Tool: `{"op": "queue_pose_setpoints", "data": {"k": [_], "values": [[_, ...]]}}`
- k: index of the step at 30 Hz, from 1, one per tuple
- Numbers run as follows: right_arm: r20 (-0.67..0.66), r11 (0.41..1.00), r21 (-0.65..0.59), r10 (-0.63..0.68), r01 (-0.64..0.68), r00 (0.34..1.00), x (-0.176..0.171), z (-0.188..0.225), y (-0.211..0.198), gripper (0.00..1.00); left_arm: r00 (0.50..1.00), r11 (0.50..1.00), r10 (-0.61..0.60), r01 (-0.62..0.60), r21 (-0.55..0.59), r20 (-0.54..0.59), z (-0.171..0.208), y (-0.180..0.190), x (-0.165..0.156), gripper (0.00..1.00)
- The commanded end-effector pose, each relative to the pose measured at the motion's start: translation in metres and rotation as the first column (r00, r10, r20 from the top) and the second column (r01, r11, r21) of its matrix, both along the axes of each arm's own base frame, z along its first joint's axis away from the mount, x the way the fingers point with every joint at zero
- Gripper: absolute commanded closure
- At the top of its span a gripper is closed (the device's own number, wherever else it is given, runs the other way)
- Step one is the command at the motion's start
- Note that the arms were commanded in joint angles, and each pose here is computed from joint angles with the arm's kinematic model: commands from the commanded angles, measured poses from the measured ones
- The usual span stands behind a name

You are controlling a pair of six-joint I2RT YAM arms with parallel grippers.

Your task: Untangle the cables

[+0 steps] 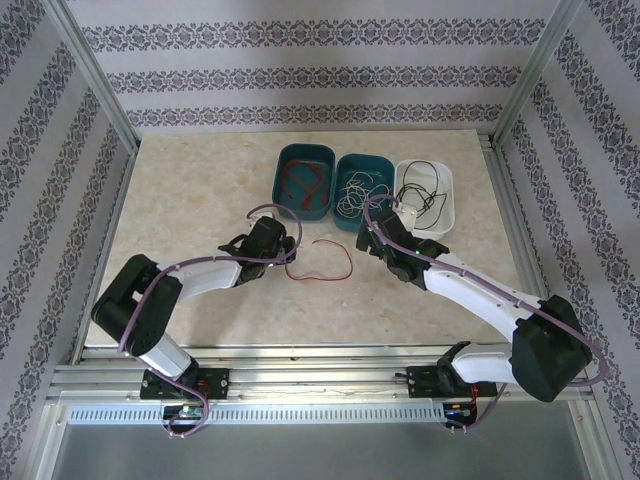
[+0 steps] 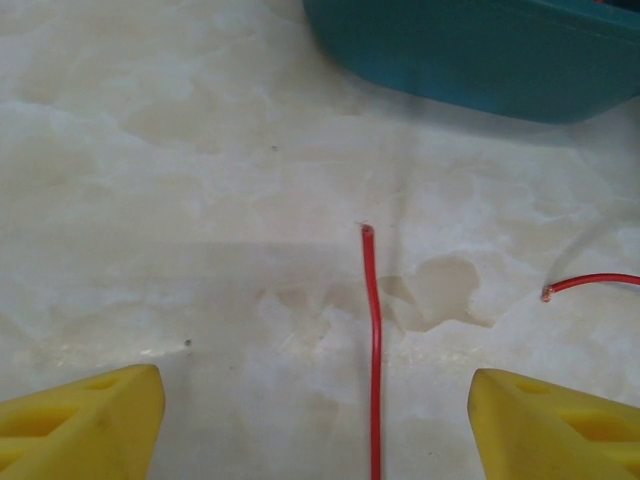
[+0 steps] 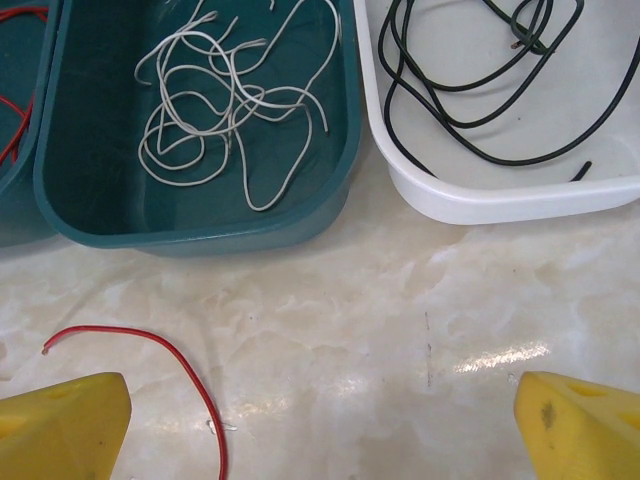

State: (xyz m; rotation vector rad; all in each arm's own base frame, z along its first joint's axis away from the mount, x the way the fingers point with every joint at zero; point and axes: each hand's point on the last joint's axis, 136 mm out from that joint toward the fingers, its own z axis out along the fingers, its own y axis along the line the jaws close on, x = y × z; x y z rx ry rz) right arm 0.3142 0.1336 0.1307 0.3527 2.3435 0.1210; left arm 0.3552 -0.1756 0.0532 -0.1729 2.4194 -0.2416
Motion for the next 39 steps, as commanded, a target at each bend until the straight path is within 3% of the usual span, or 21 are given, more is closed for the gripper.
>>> {"op": "queue_pose_setpoints", "data": {"k": [1, 14, 20, 25, 39], "values": [[0.010, 1.000, 0.009, -0.026, 0.026, 1.000, -0.002, -0.002, -0.002, 0.02, 0.999, 0.999, -0.016, 0.017, -0.029, 0.039, 0.009, -0.016, 0.012, 0.22], [0.006, 0.999, 0.030, -0.038, 0.037, 0.999, -0.003, -0.005, -0.002, 0.02, 0.999, 1.000, -0.011, 0.011, 0.011, 0.038, -0.006, -0.020, 0.025, 0.40], [0.003, 0.999, 0.031, -0.035, 0.035, 0.999, -0.004, -0.008, -0.002, 0.02, 0.999, 0.999, -0.016, 0.015, 0.042, 0.030, -0.013, -0.021, 0.031, 0.53], [-0.019, 0.999, 0.034, -0.035, 0.036, 0.999, -0.007, -0.013, -0.002, 0.02, 0.999, 0.998, -0.036, 0.035, 0.053, 0.026, -0.016, -0.027, 0.037, 0.57], [-0.150, 0.995, 0.047, 0.093, -0.087, 0.984, -0.007, -0.042, 0.027, 0.05, 0.997, 0.995, -0.076, 0.074, 0.062, 0.028, -0.018, -0.037, 0.047, 0.97]]}}
